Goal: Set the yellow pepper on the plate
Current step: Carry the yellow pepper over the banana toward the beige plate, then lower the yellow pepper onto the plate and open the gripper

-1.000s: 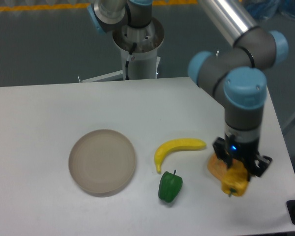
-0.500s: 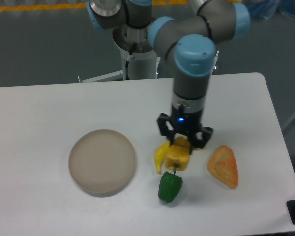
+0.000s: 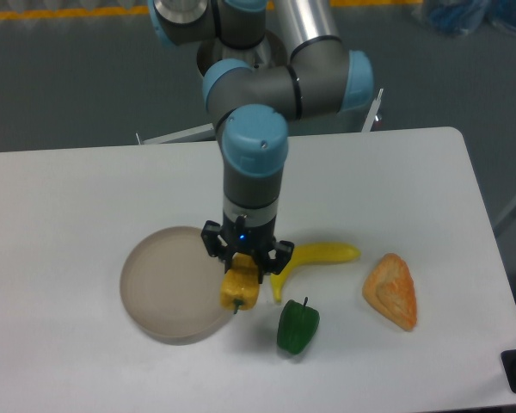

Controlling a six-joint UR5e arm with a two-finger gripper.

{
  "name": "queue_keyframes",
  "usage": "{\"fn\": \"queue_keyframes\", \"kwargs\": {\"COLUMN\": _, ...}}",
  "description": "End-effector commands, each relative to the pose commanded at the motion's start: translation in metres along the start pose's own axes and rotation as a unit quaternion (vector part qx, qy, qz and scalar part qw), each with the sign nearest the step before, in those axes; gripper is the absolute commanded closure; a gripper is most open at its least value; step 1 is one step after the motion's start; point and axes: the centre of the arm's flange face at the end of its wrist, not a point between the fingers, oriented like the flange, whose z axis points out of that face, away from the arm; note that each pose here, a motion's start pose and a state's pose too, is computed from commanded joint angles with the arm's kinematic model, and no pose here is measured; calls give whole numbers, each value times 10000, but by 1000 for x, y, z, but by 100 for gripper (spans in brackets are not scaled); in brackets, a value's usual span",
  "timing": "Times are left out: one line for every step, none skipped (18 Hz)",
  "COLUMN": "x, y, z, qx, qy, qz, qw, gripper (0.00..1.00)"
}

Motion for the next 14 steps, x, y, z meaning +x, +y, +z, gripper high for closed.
{"fn": "queue_keyframes", "kwargs": {"x": 7, "y": -1, "z": 6, "qx": 47, "qy": -15, "qz": 58, "qw": 10000, "gripper": 70}}
{"fn": "queue_keyframes", "kwargs": {"x": 11, "y": 0, "z": 13, "qx": 74, "qy": -24, "qz": 91, "qw": 9999, "gripper": 70}}
{"fn": "queue_keyframes", "kwargs": {"x": 13, "y": 3, "z": 21, "qx": 134, "qy": -54, "qz": 113, "qw": 9998, "gripper": 70}}
{"fn": "queue_keyframes", "kwargs": {"x": 18, "y": 4, "z": 26, "qx": 165, "qy": -71, "qz": 154, "qw": 9997, "gripper": 70}}
{"fn": "queue_keyframes", "kwargs": {"x": 23, "y": 5, "z": 30, "qx": 145, "qy": -70, "qz": 190, "qw": 9997, "gripper": 70}}
{"fn": "queue_keyframes", "kwargs": {"x": 27, "y": 8, "z": 37, "qx": 104, "qy": -47, "qz": 201, "qw": 9997, "gripper": 70}}
{"fn": "queue_keyframes", "kwargs": {"x": 29, "y": 13, "z": 44, "qx": 36, "qy": -11, "qz": 217, "qw": 9998, "gripper": 70}}
{"fn": "queue_keyframes", "kwargs": {"x": 34, "y": 18, "z": 53, "qx": -52, "qy": 38, "qz": 246, "qw": 9997, "gripper": 70}}
{"fn": "queue_keyframes", "kwargs": {"x": 39, "y": 20, "z": 59, "qx": -101, "qy": 69, "qz": 294, "qw": 9995, "gripper": 70}}
{"fn": "queue_keyframes", "kwargs": {"x": 42, "y": 22, "z": 63, "qx": -135, "qy": 89, "qz": 313, "qw": 9994, "gripper": 70}}
{"fn": "queue_keyframes", "kwargs": {"x": 46, "y": 23, "z": 65, "qx": -163, "qy": 107, "qz": 341, "qw": 9992, "gripper": 69}}
{"fn": "queue_keyframes", "kwargs": {"x": 49, "y": 24, "z": 67, "qx": -177, "qy": 134, "qz": 361, "qw": 9991, "gripper": 69}}
{"fn": "queue_keyframes", "kwargs": {"x": 58, "y": 24, "z": 78, "qx": -263, "qy": 180, "qz": 444, "qw": 9985, "gripper": 69}}
{"fn": "queue_keyframes", "kwargs": {"x": 60, "y": 26, "z": 82, "qx": -300, "qy": 194, "qz": 517, "qw": 9980, "gripper": 69}}
